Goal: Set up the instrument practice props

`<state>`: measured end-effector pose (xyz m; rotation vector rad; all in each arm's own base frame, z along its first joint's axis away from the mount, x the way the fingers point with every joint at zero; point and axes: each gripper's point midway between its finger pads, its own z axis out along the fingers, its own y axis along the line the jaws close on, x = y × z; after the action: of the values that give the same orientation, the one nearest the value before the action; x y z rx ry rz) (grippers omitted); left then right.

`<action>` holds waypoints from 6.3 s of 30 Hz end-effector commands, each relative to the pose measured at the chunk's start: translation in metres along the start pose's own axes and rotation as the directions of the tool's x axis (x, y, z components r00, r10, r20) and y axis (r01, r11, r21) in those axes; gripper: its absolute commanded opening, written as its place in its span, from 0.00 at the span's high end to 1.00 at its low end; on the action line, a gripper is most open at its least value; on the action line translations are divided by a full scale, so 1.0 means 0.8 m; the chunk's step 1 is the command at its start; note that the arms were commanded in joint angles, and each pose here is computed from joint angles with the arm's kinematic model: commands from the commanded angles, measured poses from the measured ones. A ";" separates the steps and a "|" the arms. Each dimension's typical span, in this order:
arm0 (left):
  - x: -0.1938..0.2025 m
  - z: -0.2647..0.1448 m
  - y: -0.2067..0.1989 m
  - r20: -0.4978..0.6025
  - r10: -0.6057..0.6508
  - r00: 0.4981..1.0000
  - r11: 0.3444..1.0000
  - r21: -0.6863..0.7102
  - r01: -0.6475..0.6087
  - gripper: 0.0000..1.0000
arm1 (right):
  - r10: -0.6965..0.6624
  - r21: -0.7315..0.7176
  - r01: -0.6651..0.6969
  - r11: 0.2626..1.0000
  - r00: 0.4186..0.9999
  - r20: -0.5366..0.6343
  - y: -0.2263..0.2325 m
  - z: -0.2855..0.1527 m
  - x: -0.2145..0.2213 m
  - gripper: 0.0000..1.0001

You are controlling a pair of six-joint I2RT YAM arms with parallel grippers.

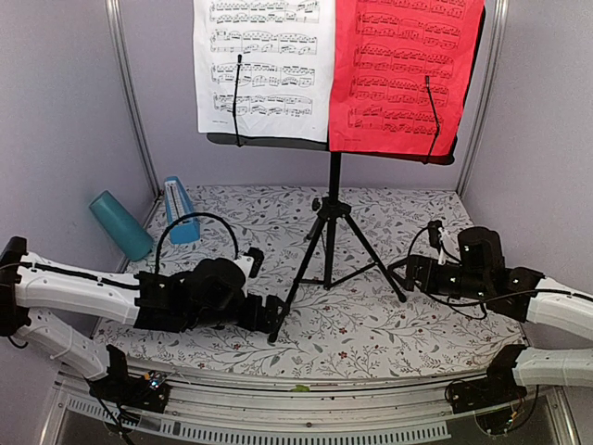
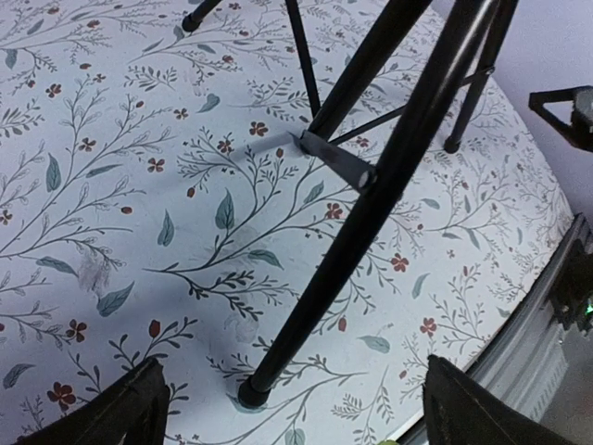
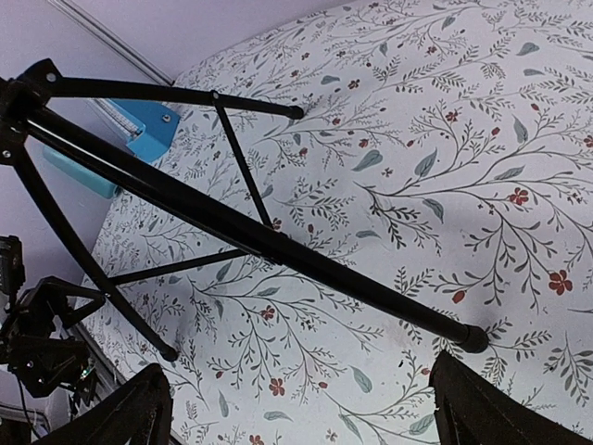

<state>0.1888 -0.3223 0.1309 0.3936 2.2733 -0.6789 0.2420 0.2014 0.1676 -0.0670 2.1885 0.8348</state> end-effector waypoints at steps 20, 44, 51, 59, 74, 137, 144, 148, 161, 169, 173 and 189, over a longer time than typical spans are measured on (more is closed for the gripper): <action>0.026 0.095 0.043 -0.116 -0.069 0.991 0.987 -0.152 0.051 0.04 | -0.001 0.037 0.006 0.999 0.992 -0.124 -0.023 0.080 0.041 0.01; -0.101 0.169 0.119 -0.078 -0.082 0.994 0.981 -0.183 0.066 0.04 | -0.007 0.100 0.018 0.995 0.994 -0.112 -0.065 0.170 -0.050 0.01; -0.130 0.208 0.138 -0.077 -0.081 0.994 0.981 -0.183 0.066 0.04 | -0.021 0.088 0.030 0.996 0.996 -0.092 -0.074 0.202 -0.089 0.01; -0.160 0.237 0.156 -0.062 -0.101 0.993 0.980 -0.178 0.088 0.04 | -0.019 0.085 0.026 0.996 0.996 -0.082 -0.088 0.228 -0.119 0.01; -0.193 0.227 0.135 -0.026 -0.072 0.997 0.995 -0.068 0.070 0.04 | -0.027 0.051 0.030 0.998 0.997 -0.069 -0.071 0.228 -0.147 0.01; -0.316 -0.021 0.505 0.312 -0.089 0.946 0.738 -0.618 0.273 0.04 | -0.116 -0.270 0.143 0.952 0.987 0.111 0.078 0.042 -0.100 0.01; -0.298 0.014 0.520 0.279 -0.092 0.956 0.755 -0.607 0.250 0.06 | -0.086 -0.306 0.102 0.947 0.994 0.065 0.084 0.031 -0.085 0.01; -0.294 0.025 0.529 0.271 -0.099 0.958 0.746 -0.617 0.251 0.07 | -0.104 -0.304 0.103 0.947 0.995 0.014 0.091 0.024 -0.075 0.01; -0.271 0.039 0.557 0.249 -0.084 0.965 0.683 -0.691 0.237 0.16 | -0.173 -0.285 0.189 0.940 0.982 0.080 0.099 0.001 -0.092 0.01; -0.286 0.038 0.529 0.271 -0.059 0.961 0.721 -0.654 0.228 0.63 | -0.211 -0.276 0.236 0.932 0.970 0.119 0.099 0.003 -0.098 0.01; -0.314 0.008 0.484 0.316 -0.005 0.949 0.735 -0.642 0.218 0.82 | -0.221 -0.294 0.245 0.924 0.969 0.113 0.101 0.008 -0.094 0.01; -0.201 -0.051 0.255 0.327 -0.130 0.936 0.830 -0.480 0.283 0.94 | -0.152 -0.366 0.171 0.915 0.985 0.080 0.106 0.025 -0.064 0.00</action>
<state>0.4062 -0.1290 0.1847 -0.1408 2.1622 -0.1082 0.2732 0.2566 0.2391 -0.4003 1.9439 1.0603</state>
